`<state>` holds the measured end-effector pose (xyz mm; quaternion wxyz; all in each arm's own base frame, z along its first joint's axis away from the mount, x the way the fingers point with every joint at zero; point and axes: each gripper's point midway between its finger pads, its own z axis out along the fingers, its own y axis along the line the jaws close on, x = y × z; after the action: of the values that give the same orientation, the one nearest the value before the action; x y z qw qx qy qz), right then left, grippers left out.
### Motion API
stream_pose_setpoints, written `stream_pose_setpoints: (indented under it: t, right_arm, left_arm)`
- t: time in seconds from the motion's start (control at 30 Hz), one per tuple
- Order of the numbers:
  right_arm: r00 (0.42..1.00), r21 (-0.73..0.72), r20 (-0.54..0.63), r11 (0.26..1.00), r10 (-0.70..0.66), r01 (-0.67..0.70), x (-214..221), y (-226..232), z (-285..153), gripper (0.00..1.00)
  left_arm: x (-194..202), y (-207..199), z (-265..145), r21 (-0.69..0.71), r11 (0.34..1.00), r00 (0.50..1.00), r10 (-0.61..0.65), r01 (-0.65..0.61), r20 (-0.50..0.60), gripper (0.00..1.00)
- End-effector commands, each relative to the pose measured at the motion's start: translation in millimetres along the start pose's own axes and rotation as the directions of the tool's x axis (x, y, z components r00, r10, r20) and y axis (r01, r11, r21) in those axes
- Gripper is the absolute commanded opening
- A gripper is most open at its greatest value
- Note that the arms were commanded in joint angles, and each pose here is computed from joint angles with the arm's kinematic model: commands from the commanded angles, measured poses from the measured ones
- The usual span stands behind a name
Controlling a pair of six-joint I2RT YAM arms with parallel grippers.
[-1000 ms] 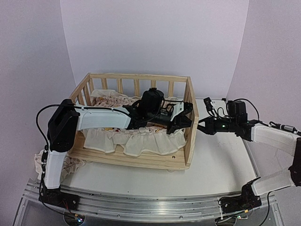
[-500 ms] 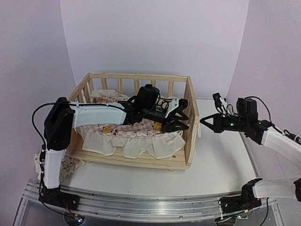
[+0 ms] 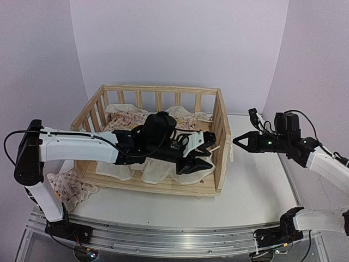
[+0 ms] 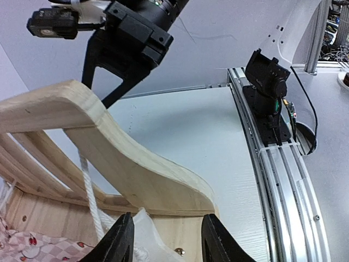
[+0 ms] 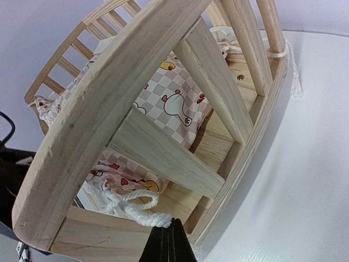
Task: Set up the pet bed
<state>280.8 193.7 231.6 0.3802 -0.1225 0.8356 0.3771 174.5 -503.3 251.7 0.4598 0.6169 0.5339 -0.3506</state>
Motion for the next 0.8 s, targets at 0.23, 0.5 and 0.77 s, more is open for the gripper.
stream_pose_setpoints:
  t: [0.23, 0.5, 0.77]
  right_arm:
    - [1.000, -0.007, 0.031, 1.000, 0.003, -0.003, -16.3, 15.2, -1.8, 0.00]
    - [1.000, -0.004, 0.031, 1.000, 0.000, 0.000, -17.9, 15.1, -0.4, 0.00]
    - [0.999, -0.002, 0.032, 1.000, -0.003, 0.003, -17.4, 14.9, -0.8, 0.00]
  left_arm:
    - [46.4, 28.5, 1.0, -0.239, 0.963, 0.980, -0.157, 0.124, -0.126, 0.41]
    - [43.3, -5.3, -4.9, -0.152, 0.979, 0.979, -0.153, 0.133, -0.131, 0.36]
    - [14.4, -31.2, -16.7, -0.149, 0.976, 0.987, 0.159, -0.158, -0.008, 0.33]
